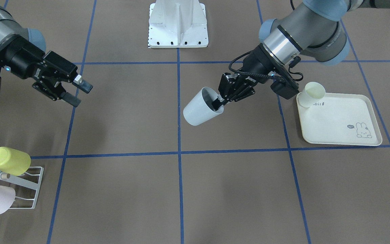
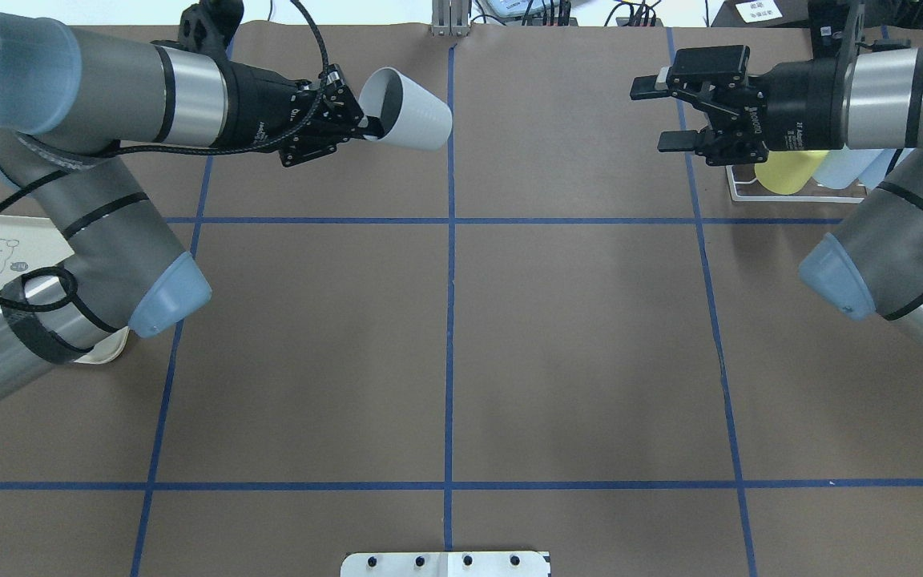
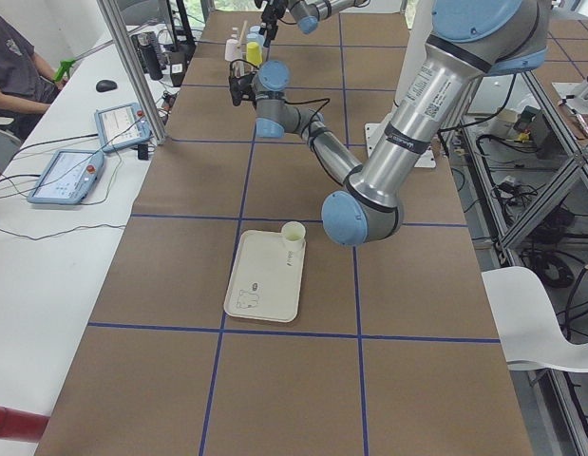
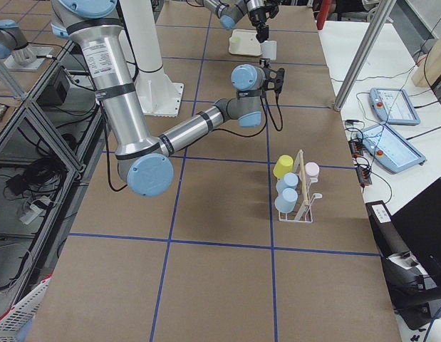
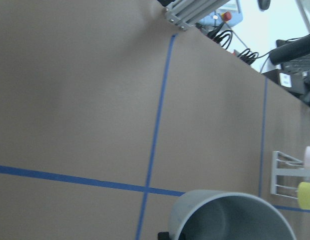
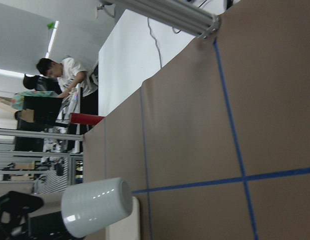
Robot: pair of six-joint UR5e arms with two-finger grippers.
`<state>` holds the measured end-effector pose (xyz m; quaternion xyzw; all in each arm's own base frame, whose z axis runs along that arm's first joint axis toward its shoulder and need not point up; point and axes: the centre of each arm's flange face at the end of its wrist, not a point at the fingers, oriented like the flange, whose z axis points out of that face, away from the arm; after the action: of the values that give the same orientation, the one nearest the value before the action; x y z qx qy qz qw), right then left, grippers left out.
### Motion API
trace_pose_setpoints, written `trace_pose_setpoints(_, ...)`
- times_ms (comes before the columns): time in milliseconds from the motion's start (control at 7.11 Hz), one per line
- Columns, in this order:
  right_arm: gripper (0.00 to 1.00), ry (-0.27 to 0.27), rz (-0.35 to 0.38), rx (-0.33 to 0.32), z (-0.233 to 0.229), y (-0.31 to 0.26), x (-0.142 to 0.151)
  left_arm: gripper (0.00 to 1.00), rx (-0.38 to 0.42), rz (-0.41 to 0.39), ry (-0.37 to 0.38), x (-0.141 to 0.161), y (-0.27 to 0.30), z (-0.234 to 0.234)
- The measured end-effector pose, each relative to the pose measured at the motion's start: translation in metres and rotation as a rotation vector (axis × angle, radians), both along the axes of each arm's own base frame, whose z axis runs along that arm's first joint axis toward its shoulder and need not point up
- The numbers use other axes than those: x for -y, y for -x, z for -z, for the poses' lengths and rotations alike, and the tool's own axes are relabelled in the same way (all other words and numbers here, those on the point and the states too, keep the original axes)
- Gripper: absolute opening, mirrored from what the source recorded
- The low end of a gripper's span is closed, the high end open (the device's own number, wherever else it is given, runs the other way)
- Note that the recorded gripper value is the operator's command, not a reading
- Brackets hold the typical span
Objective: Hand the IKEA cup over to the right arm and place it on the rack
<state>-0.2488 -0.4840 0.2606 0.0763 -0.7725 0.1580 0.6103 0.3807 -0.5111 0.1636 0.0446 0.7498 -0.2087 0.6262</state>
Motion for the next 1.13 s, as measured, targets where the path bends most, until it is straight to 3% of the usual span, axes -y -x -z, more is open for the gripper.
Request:
trace_pose_setpoints(422,0.97,0.078,0.046,0.298,0.034,0.021,-0.029,0.00,-0.492,-0.024,0.081,-0.028,-0.024,-0.004)
trace_pose_setpoints(563,0.97,0.098,0.059,0.365,0.040,0.030,-0.037,0.00,-0.604,-0.048,0.107,-0.039,-0.026,-0.005)
trace_pose_setpoints(844,0.97,0.102,0.079,0.418,0.052,0.042,-0.045,0.00,-0.720,-0.107,0.127,-0.058,-0.032,-0.007)
trace_pose_setpoints(1126,0.97,0.098,0.087,0.433,0.059,0.049,-0.047,0.00,-0.776,-0.159,0.143,-0.071,-0.035,-0.007)
